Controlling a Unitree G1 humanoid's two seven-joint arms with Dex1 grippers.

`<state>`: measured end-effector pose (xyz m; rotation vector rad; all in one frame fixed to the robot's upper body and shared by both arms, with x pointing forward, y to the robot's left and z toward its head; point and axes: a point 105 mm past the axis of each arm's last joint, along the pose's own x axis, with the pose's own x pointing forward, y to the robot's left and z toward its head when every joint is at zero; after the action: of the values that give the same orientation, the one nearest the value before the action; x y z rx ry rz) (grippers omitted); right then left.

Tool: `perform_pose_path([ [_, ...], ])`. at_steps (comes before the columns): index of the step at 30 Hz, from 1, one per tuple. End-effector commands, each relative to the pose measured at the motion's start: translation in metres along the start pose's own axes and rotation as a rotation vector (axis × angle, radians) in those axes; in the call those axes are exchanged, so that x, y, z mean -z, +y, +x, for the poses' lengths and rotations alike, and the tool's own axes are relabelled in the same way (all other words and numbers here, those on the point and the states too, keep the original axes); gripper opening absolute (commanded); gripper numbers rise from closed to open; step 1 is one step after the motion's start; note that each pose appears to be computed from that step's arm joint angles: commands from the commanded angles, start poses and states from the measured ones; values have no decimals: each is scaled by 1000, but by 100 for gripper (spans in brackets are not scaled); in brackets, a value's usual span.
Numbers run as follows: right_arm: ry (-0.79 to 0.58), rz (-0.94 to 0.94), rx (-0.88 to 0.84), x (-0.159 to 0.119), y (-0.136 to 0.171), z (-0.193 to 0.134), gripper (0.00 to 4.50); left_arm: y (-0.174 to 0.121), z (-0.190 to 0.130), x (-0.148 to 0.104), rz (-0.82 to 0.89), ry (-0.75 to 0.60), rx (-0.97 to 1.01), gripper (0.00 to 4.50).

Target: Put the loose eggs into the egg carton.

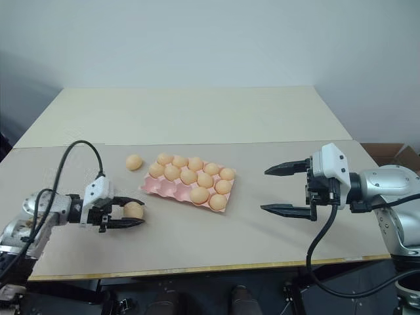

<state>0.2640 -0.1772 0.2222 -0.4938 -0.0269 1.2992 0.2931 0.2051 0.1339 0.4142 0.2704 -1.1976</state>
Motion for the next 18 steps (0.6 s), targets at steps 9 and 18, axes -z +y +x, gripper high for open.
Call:
perform_pose_path([
  [9,-39,-76,38,-15,-7,3,450,18,60,-54,130,-182,-113,244],
  [18,-40,-88,65,-17,-5,0,450,30,81,-60,135,-179,-124,314],
])
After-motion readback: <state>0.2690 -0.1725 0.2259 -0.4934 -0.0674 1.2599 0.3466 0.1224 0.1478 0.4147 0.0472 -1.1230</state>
